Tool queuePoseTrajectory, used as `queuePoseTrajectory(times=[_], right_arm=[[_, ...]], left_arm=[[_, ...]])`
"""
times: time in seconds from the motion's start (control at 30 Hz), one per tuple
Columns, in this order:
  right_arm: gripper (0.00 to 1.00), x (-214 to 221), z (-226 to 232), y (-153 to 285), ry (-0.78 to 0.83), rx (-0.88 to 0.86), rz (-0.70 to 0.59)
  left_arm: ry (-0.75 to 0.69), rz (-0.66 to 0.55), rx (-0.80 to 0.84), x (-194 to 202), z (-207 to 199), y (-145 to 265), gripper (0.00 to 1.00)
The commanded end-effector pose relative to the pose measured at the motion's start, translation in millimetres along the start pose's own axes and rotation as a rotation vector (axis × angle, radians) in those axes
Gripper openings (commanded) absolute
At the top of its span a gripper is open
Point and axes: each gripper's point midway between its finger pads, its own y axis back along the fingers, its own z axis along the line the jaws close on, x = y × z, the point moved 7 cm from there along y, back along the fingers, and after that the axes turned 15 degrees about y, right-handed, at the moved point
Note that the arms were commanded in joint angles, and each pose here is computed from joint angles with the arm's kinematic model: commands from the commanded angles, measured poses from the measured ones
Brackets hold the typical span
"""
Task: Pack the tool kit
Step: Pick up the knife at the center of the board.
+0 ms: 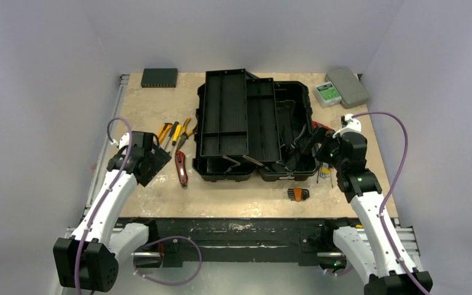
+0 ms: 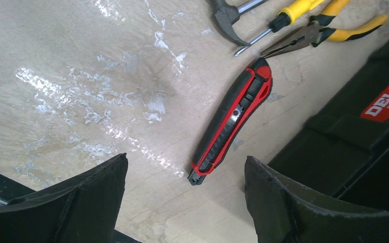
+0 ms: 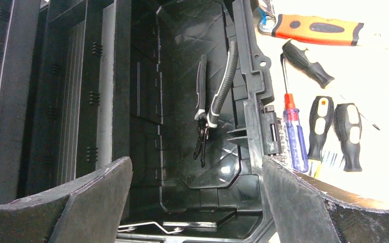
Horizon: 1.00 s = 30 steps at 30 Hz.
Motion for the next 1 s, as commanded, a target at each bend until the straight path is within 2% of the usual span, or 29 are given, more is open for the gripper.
queuePoseTrajectory(times=[0.0,0.23,0.37,0.6,0.87,0.97], right_arm=[[0.99,-5,-2,-2,-0.003,0.006,-0.102],[0.99,9,-7,-6,-0.006,0.008,-0.159],[0.99,20,-9,-8,-0.016,-0.01,-0.212],[0.99,37,-9,-8,-0.015,-0.066,-0.307],[0.99,48,-9,-6,-0.005,-0.088,-0.329],[0.99,50,-10,-7,-0.005,-0.088,-0.329]], left_arm=[[0.052,-0.015,0.0,0,0,-9,0.82],[0.025,-0.008,-0.003,3,0,-20,0.79],[0.03,0.016,-0.036,7,2,-31,0.74],[0.006,0.02,-0.102,9,3,-46,0.72],[-0.039,0.007,-0.101,8,1,-58,0.71],[-0.046,0.035,-0.115,12,0,-64,0.68]])
